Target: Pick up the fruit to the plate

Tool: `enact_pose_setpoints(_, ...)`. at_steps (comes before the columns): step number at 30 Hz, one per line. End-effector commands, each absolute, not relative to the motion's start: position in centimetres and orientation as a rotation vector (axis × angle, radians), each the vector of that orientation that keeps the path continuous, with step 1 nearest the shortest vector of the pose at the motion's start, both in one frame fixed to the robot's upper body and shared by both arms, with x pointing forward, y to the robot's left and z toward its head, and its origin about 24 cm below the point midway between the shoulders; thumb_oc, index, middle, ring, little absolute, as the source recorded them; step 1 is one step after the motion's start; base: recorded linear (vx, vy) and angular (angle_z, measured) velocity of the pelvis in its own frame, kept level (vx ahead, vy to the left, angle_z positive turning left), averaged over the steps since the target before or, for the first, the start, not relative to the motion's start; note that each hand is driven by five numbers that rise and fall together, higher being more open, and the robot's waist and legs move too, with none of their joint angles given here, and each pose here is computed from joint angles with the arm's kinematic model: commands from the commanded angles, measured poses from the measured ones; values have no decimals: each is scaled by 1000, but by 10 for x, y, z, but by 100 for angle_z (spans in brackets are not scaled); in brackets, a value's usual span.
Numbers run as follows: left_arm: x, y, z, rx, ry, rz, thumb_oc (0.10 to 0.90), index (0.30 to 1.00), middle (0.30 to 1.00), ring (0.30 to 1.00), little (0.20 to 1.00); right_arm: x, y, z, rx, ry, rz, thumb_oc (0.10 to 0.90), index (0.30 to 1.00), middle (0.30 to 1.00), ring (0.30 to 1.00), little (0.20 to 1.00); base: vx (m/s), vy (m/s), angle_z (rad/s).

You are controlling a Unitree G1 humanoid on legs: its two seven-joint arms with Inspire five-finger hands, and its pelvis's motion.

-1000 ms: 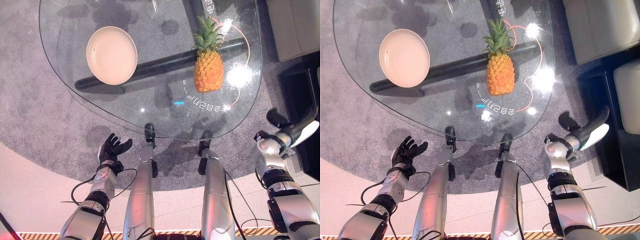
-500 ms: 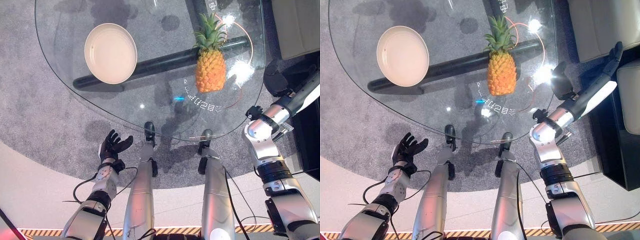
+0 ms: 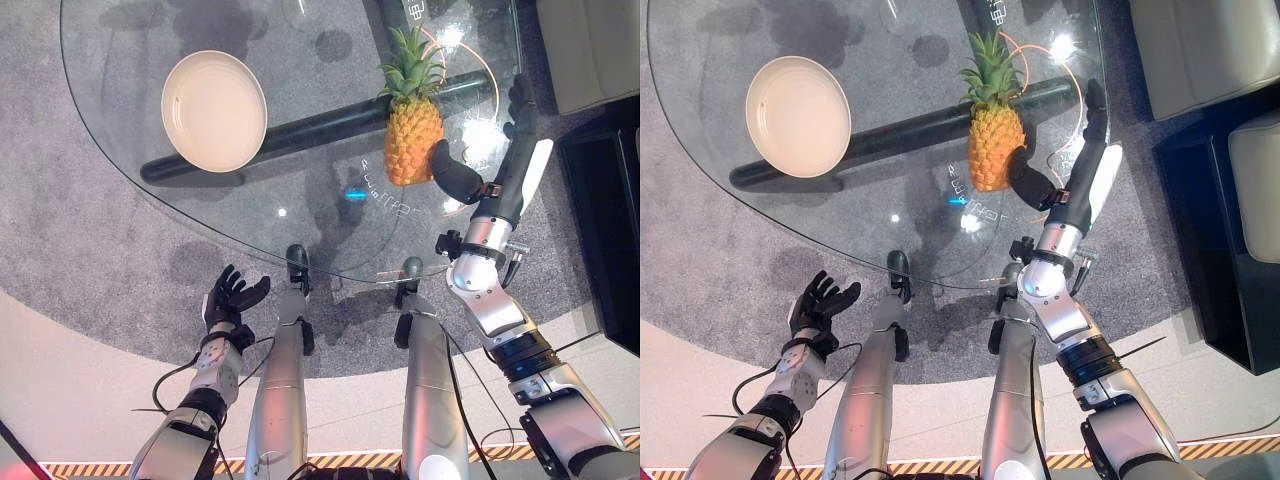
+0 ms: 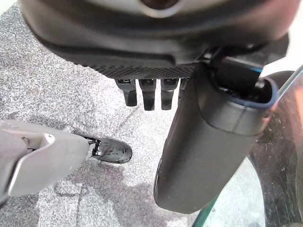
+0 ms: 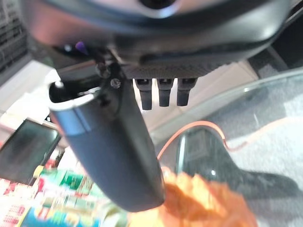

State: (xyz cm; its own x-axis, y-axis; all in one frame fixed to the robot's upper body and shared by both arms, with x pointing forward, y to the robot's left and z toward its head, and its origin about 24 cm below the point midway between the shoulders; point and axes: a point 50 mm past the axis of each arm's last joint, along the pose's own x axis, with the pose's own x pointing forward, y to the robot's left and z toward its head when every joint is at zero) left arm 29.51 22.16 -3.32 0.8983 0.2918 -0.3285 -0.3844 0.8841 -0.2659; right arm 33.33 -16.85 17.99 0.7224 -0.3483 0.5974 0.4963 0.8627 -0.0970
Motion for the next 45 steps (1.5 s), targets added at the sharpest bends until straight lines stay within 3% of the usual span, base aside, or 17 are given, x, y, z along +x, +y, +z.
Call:
enact_pose_setpoints(1,276,233,-49,-318,313,415,800,900,900,900,900,318,-157,214,-223,-787,-401,800,900,900,900,900,0,0,0)
enact_pose_setpoints(28,273,229,-52,-296,337,390,800,900,900,900,900,324,-146,200,-231,-654,-318,800,900,900,900,900,0,0,0)
enact_pose_setpoints(45,276,228,-50,-284,339,378,800,900,900,900,900,329,-127,186,-296,-541,-155,800,900,900,900,900,0,0,0)
